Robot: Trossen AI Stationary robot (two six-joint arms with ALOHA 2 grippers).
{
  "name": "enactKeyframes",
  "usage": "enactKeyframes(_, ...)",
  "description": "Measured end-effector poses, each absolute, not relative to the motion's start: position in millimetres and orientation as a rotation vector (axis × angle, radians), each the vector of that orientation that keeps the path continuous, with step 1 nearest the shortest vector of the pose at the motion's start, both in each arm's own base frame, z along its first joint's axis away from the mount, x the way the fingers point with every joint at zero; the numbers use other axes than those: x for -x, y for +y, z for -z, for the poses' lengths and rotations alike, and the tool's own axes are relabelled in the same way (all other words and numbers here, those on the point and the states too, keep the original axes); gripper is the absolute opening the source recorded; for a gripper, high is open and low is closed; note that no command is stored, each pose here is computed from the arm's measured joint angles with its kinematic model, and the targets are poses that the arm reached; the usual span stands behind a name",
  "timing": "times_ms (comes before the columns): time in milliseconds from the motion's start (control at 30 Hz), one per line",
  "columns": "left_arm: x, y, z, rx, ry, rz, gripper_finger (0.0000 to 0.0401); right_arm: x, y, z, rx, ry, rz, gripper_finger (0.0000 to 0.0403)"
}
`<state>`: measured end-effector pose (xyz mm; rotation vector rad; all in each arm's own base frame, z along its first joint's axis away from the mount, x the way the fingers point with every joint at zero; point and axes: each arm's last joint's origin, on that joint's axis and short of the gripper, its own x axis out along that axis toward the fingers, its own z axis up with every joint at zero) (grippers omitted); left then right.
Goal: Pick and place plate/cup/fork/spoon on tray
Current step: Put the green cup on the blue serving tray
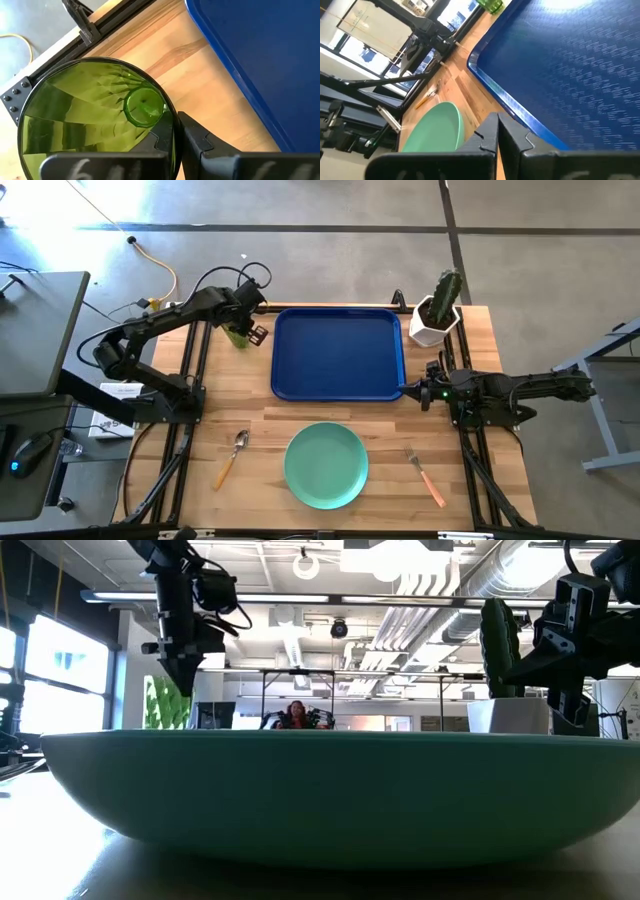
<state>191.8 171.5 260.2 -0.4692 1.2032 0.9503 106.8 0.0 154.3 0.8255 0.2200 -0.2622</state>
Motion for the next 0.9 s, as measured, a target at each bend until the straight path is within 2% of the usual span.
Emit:
enactKeyframes(433,-182,151,-288,0.349,1.117,-0.876,0.0003,-107,-1,-155,-0.831,0.199,0.296,0.0)
enactKeyframes(700,-172,132,-314,0.255,0.981,-0.83,0.0002,-107,-3,-155,-0.821,0.168,0.348,0.0)
enactKeyframes(900,-170,121,-335,0.155,0.875,-0.686,0.0003,-106,-3,-155,-0.837,0.157,0.363,0.0)
